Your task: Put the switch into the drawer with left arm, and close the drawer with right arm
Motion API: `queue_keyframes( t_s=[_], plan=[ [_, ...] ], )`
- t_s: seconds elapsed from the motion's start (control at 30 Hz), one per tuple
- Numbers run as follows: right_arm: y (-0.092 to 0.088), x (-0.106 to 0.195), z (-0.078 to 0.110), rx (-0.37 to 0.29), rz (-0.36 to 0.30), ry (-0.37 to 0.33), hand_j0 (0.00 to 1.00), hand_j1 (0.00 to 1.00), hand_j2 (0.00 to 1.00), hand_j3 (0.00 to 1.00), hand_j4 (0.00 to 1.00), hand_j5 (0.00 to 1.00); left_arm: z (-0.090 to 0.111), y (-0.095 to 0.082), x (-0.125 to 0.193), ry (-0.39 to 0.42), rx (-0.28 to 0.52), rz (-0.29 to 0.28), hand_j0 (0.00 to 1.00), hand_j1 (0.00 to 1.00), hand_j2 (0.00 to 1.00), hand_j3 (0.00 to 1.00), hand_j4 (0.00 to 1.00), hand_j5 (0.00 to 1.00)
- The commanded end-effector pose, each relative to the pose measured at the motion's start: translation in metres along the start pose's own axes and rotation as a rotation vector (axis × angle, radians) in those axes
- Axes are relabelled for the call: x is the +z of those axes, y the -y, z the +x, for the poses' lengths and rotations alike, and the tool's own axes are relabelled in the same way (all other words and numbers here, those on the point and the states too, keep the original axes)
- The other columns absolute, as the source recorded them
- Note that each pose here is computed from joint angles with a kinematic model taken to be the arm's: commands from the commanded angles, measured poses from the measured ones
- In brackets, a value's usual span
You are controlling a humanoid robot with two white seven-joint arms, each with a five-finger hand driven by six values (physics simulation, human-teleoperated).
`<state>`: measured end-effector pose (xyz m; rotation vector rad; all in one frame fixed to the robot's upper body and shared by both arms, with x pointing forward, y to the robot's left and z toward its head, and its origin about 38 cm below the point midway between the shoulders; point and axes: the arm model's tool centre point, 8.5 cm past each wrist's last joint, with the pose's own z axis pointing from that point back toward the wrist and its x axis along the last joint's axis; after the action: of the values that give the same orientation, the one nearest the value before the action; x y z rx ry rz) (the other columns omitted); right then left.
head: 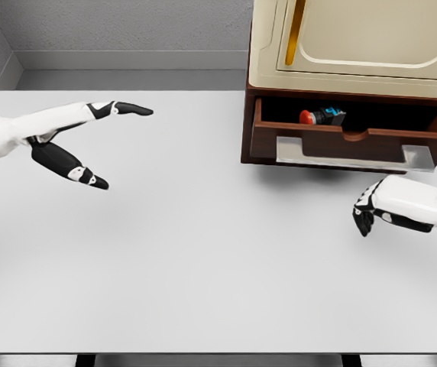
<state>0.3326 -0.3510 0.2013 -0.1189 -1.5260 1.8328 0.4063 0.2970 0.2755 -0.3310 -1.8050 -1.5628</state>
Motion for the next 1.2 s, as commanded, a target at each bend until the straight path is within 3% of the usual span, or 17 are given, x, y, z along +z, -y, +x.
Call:
queue_keyframes(
  t_s=[0.0, 0.27, 0.5, 0.67, 0.73, 0.93, 1.17],
  plan=[
    [-0.004, -0.003, 0.002, -0.021, 0.001, 0.012, 0.17, 0.17, 0.17, 0.17, 0.17, 0.17, 0.000, -0.002, 0.002, -0.001, 0.006, 0.008, 1.00, 1.00, 1.00, 1.00, 1.00, 1.00],
    [0.011, -0.003, 0.001, 0.014, -0.020, 0.011, 0.17, 0.17, 0.17, 0.17, 0.17, 0.17, 0.001, -0.001, 0.001, 0.002, 0.005, 0.005, 1.00, 1.00, 1.00, 1.00, 1.00, 1.00],
    [0.039, -0.003, 0.000, 0.070, -0.055, 0.008, 0.18, 0.18, 0.18, 0.18, 0.18, 0.18, 0.002, -0.002, 0.002, 0.001, 0.003, 0.006, 1.00, 1.00, 1.00, 1.00, 1.00, 1.00],
    [0.037, -0.003, -0.003, 0.069, -0.013, 0.001, 0.19, 0.19, 0.19, 0.19, 0.19, 0.19, 0.001, -0.002, 0.009, -0.019, 0.001, 0.002, 1.00, 1.00, 1.00, 1.00, 1.00, 1.00],
    [0.033, -0.006, -0.003, 0.064, 0.004, 0.007, 0.19, 0.19, 0.19, 0.19, 0.19, 0.19, 0.001, 0.006, 0.009, -0.015, 0.015, -0.007, 1.00, 1.00, 1.00, 1.00, 1.00, 1.00],
    [0.022, -0.025, -0.005, 0.032, 0.048, 0.039, 0.19, 0.19, 0.19, 0.19, 0.19, 0.19, 0.004, 0.000, 0.015, -0.024, 0.000, 0.001, 1.00, 1.00, 1.00, 1.00, 1.00, 1.00],
    [0.028, -0.031, -0.016, 0.016, 0.013, 0.025, 0.19, 0.19, 0.19, 0.19, 0.19, 0.19, 0.005, -0.002, 0.018, -0.032, -0.006, 0.001, 1.00, 1.00, 1.00, 1.00, 1.00, 1.00]
  ],
)
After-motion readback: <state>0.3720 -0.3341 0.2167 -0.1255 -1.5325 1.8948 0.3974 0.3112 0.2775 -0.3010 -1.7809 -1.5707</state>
